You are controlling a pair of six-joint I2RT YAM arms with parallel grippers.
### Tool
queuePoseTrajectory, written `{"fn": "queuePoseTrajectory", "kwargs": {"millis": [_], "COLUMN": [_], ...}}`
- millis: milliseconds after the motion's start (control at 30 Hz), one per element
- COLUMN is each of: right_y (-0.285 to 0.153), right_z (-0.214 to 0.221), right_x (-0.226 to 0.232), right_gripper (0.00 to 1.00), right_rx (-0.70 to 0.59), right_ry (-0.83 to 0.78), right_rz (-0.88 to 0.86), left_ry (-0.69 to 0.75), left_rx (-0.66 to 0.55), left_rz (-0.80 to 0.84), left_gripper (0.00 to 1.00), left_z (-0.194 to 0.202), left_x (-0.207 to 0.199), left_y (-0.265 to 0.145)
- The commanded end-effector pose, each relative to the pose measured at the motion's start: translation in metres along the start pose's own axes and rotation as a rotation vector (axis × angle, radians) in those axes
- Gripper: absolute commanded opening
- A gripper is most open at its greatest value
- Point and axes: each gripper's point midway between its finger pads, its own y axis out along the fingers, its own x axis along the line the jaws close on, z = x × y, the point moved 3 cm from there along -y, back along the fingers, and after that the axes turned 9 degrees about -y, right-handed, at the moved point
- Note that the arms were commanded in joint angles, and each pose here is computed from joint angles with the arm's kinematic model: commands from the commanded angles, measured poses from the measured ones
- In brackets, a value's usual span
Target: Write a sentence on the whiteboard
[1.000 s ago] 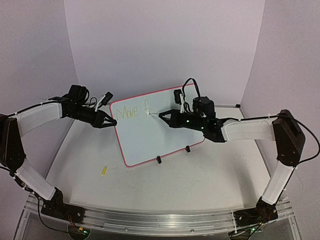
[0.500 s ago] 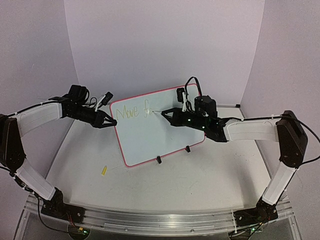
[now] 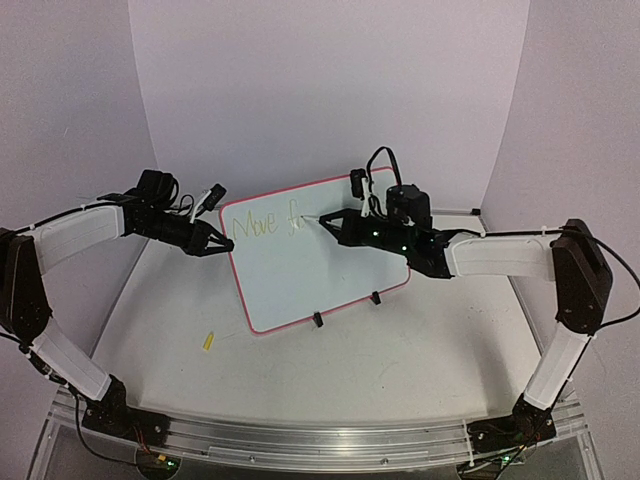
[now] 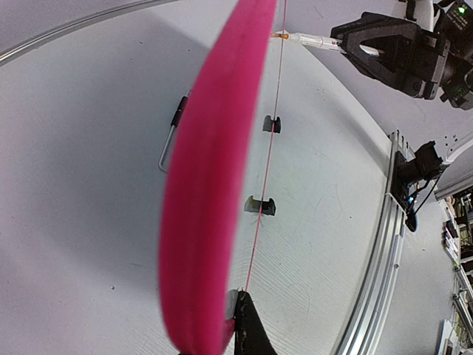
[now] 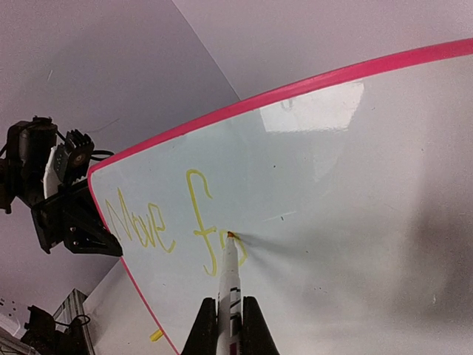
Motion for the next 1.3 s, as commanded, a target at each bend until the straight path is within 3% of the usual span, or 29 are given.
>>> {"fn": "queuePoseTrajectory", "kwargs": {"millis": [0,300,1267], "right_y": [-0.002,-0.022,-0.005], "right_z": [-0.013,-0.038,-0.024], "right_x": [0.001,0.015,-0.008], "right_gripper": [0.00,0.00,0.00], "right_rx": [-0.031,-0.088,-0.075], "right_ry": [-0.016,-0.039,-0.022], "right_rz": [0.000,-0.027,0.082], "left_ry": [0.030,0.033,0.039], "left_rx": [0.028,0.026,0.034], "left_rz": [-0.059,-0.063,-0.062], "left_gripper": [0.00,0.00,0.00], "left_z": [0.006,0.006,0.007], "left_x": [0.003,0.003,0.001], "left_y": [0.004,0.004,0.007]}}
